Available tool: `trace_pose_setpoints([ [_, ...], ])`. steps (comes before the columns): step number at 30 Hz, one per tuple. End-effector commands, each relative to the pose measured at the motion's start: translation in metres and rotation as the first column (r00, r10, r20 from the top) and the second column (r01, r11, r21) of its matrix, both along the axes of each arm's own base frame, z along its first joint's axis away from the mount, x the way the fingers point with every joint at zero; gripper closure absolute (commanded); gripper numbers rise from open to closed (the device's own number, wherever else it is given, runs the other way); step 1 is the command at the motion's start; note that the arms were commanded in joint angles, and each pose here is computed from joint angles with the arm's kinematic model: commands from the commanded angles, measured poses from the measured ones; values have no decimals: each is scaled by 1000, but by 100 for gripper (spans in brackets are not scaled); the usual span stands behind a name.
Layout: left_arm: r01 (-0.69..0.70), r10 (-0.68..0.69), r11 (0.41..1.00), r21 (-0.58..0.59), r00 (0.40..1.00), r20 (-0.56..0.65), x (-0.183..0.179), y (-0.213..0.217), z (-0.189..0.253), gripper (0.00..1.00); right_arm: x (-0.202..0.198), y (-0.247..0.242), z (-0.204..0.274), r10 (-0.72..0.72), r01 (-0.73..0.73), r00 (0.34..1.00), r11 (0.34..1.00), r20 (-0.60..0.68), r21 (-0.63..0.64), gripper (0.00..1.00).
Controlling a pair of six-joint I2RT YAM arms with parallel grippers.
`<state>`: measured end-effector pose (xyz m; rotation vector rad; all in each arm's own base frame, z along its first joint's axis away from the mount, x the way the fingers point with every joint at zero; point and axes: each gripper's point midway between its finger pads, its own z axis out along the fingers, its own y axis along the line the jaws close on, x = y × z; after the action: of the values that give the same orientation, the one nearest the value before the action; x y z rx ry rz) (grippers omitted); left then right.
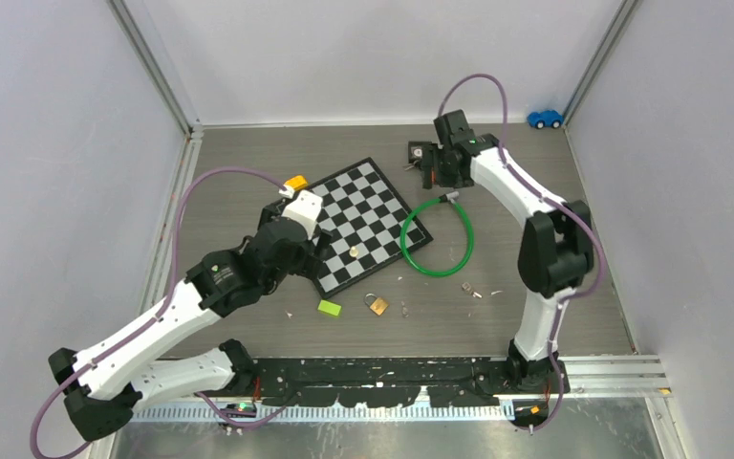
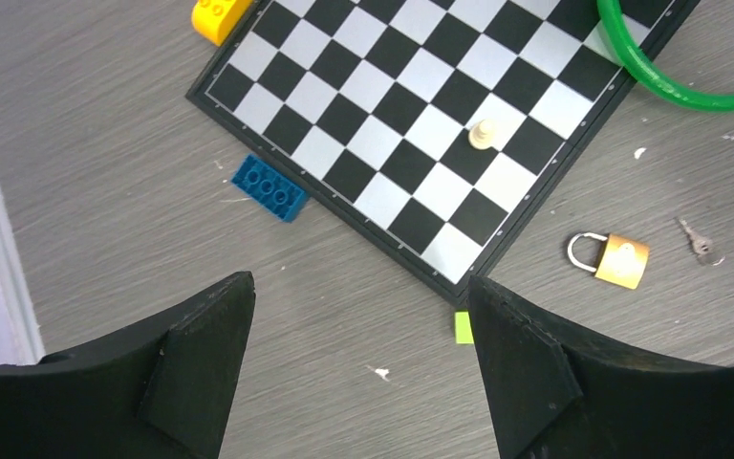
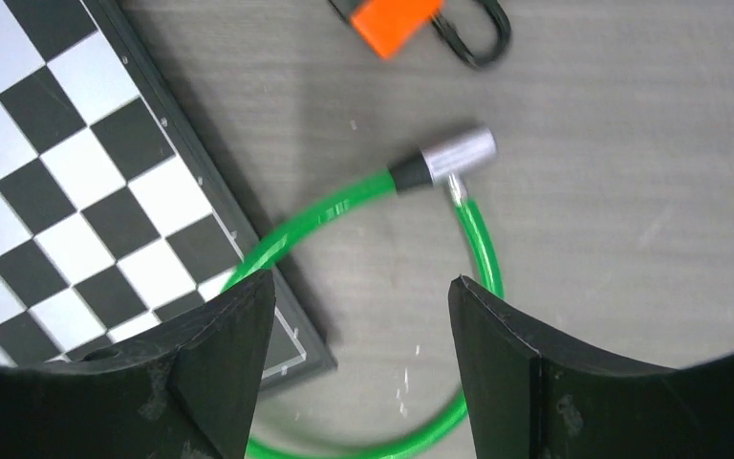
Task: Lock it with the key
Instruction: Pick up the lock from the center of the board.
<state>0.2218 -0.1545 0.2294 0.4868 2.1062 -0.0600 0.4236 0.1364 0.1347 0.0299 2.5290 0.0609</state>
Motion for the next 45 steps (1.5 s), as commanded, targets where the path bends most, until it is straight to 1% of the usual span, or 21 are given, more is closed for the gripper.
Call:
trace_pose_setpoints([
  [1, -20, 17, 998, 53, 998, 55, -3, 23, 6, 16, 31, 9, -8, 249, -250, 968, 965, -21, -84, 28],
  [7, 0, -2, 1000, 31, 998, 64, -10, 27, 1, 16, 72, 6, -34, 311, -309, 950, 940, -11, -144, 28],
  [9, 6, -8, 1000, 29, 998, 66, -11, 27, 1, 16, 82, 6, -41, 364, -361, 931, 915, -16, -182, 28],
  [13, 5, -9, 999, 46, 997, 75, -10, 31, 0, 16, 103, 8, -43, 457, -439, 889, 868, 27, -232, 28],
  [16, 1, -6, 998, 62, 997, 81, -9, 32, 1, 16, 112, 13, -48, 527, -507, 849, 835, 45, -213, 27],
  [24, 15, -21, 996, 92, 997, 72, -3, 26, 1, 16, 134, 20, -64, 579, -561, 813, 805, 54, -193, 27],
  [31, 20, -27, 994, 111, 997, 66, 1, 21, 0, 16, 147, 10, -81, 579, -562, 814, 804, 42, -196, 27],
  [36, 23, -31, 992, 125, 998, 61, 5, 17, -3, 15, 149, 12, -95, 589, -577, 807, 800, 37, -161, 28],
  [39, 24, -32, 991, 130, 998, 56, 7, 14, -4, 15, 143, 18, -102, 609, -604, 793, 789, 16, -114, 31],
  [40, 25, -33, 991, 130, 998, 55, 8, 13, -4, 15, 139, 20, -104, 616, -612, 788, 785, 5, -96, 34],
  [43, 32, -39, 992, 124, 998, 52, 8, 10, -3, 15, 129, 21, -109, 630, -630, 776, 773, -31, -67, 48],
  [45, 36, -42, 993, 115, 998, 50, 7, 9, -2, 15, 121, 21, -109, 637, -639, 769, 768, -52, -49, 52],
])
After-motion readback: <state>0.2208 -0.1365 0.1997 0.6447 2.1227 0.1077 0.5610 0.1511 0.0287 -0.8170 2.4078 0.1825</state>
